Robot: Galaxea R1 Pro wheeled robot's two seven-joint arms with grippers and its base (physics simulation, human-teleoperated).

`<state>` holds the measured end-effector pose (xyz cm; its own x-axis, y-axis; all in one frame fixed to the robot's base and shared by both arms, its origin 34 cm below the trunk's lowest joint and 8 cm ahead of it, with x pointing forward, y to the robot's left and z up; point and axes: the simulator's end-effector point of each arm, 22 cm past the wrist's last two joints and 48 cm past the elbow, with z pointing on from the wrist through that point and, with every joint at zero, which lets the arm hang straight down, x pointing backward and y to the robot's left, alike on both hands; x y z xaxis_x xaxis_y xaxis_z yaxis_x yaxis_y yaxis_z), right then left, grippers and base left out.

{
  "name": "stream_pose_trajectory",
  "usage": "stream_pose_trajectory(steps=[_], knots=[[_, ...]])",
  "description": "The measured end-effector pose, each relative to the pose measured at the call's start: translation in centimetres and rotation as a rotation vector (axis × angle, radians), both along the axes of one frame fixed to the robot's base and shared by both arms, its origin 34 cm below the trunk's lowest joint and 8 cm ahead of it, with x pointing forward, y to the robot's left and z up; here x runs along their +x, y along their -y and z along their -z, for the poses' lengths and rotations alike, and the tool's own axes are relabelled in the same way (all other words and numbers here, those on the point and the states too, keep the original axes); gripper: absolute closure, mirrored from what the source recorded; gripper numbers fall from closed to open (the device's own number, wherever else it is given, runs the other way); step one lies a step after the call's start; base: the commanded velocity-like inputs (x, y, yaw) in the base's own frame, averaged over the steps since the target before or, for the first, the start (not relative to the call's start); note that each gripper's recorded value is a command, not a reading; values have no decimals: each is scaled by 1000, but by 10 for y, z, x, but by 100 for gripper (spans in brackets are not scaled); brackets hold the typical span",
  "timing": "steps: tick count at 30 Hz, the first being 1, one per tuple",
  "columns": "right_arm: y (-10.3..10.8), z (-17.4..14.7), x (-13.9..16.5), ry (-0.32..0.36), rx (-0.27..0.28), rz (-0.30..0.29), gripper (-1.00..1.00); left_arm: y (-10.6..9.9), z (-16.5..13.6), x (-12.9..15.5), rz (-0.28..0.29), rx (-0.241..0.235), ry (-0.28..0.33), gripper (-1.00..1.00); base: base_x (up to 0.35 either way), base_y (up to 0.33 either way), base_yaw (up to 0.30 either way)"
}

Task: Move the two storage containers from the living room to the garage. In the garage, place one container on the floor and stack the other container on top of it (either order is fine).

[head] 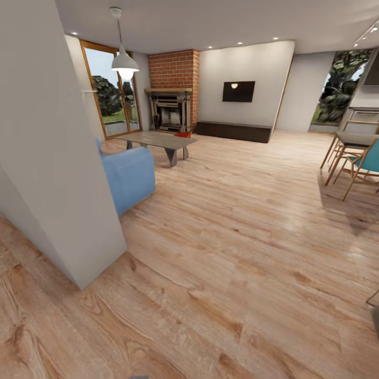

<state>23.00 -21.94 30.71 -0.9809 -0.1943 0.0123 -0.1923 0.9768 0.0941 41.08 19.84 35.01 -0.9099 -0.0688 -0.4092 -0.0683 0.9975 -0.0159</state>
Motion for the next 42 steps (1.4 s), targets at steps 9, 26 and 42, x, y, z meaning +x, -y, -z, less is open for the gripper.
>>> stream_pose_trajectory(steps=[9, 26, 42], knots=[[0, 0, -4, -5, 0, 0, -100, 1, 0, 0, 1, -1, 0, -100, 345, -52, 0], [0, 0, -4, -5, 0, 1, -100, 1, 0, 0, 5, 0, 2, -100, 334, -156, 0], [0, 0, -4, -5, 0, 0, -100, 0, 0, 0, 4, 1, 2, -100, 333, -87, 0]])
